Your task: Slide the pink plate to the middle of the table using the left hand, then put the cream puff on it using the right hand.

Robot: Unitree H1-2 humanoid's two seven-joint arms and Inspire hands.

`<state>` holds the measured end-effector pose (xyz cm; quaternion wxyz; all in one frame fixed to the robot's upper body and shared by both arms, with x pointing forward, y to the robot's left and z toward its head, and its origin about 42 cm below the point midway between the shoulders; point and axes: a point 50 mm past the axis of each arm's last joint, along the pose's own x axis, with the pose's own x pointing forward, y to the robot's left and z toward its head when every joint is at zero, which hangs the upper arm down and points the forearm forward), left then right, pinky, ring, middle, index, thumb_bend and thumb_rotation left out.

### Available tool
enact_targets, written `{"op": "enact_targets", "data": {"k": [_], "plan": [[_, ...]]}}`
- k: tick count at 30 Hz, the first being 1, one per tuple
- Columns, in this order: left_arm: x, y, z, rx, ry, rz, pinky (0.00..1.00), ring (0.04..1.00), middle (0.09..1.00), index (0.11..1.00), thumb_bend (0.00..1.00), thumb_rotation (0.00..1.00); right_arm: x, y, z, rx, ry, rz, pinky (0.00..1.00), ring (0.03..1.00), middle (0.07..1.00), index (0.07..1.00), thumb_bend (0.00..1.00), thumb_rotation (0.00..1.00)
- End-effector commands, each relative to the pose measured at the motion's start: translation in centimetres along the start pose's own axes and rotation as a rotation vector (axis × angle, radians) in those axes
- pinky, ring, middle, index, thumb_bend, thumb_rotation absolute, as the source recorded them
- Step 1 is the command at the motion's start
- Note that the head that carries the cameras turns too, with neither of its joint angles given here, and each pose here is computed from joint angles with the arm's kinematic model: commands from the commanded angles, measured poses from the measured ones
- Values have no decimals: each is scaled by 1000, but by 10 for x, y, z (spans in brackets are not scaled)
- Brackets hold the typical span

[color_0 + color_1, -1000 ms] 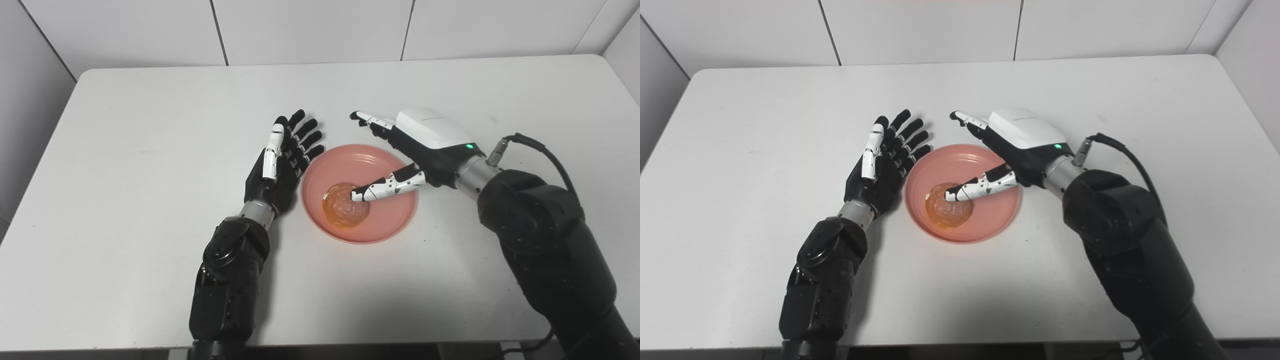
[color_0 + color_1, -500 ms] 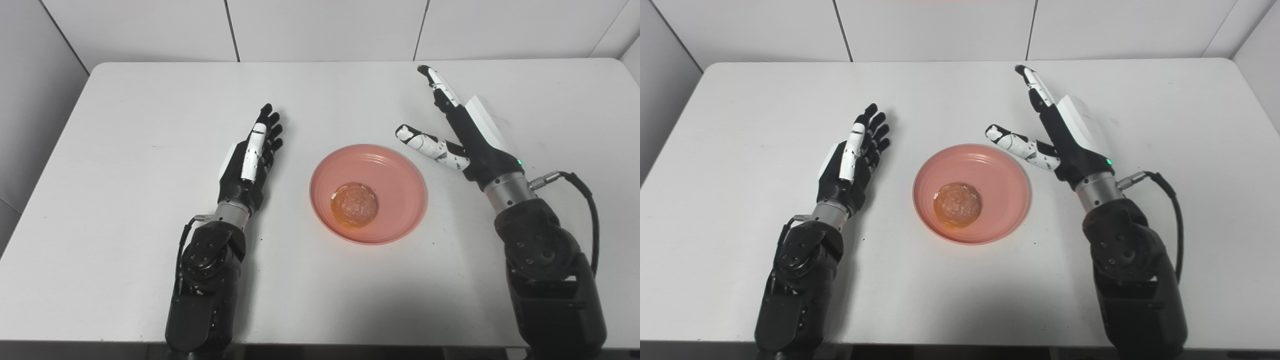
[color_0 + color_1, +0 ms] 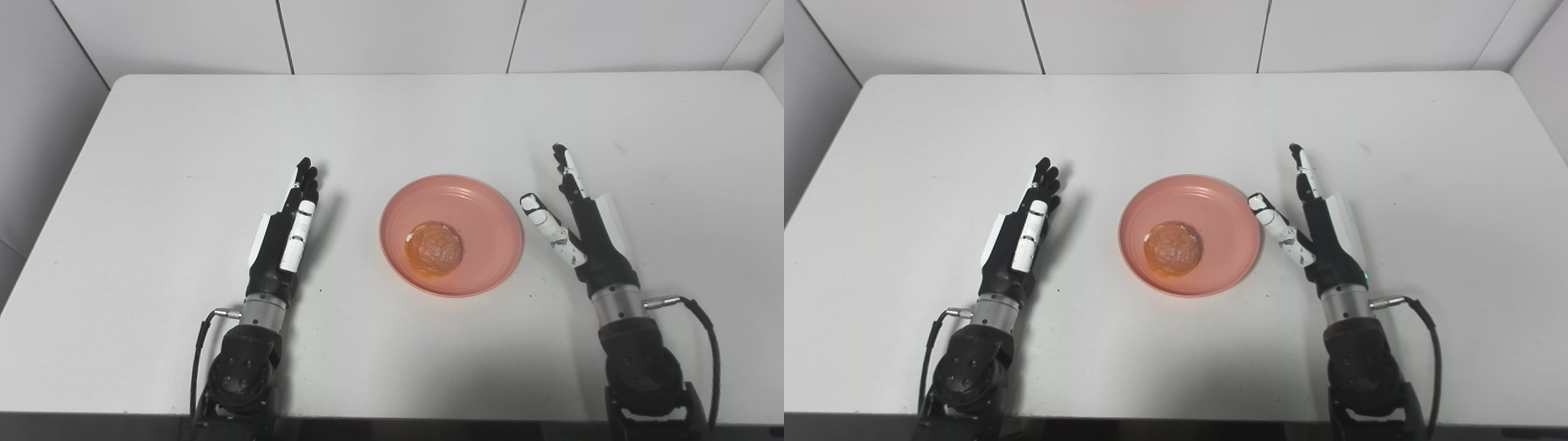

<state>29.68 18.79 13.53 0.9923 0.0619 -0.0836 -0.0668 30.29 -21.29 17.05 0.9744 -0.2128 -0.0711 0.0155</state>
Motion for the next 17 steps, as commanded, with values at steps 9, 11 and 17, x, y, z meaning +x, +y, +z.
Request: {"op": "enact_targets", "data": {"k": [9, 11, 17], "plan": [[-24, -9, -12, -1, -32, -32, 1000, 1000, 1000, 991, 435, 1000, 0, 16, -2, 154, -65, -34, 966, 1000, 1000, 992, 179, 1000], [-25, -9, -13, 3, -24, -36, 997, 1000, 1000, 991, 440, 1000, 0, 17, -4, 156, -67, -40, 969, 1000, 1000, 990, 169, 1000], [-28, -9, -18, 15, -6, -51, 983, 1000, 1000, 992, 445, 1000, 2, 19, -11, 156, -67, -46, 970, 998, 996, 992, 180, 1000]]}}
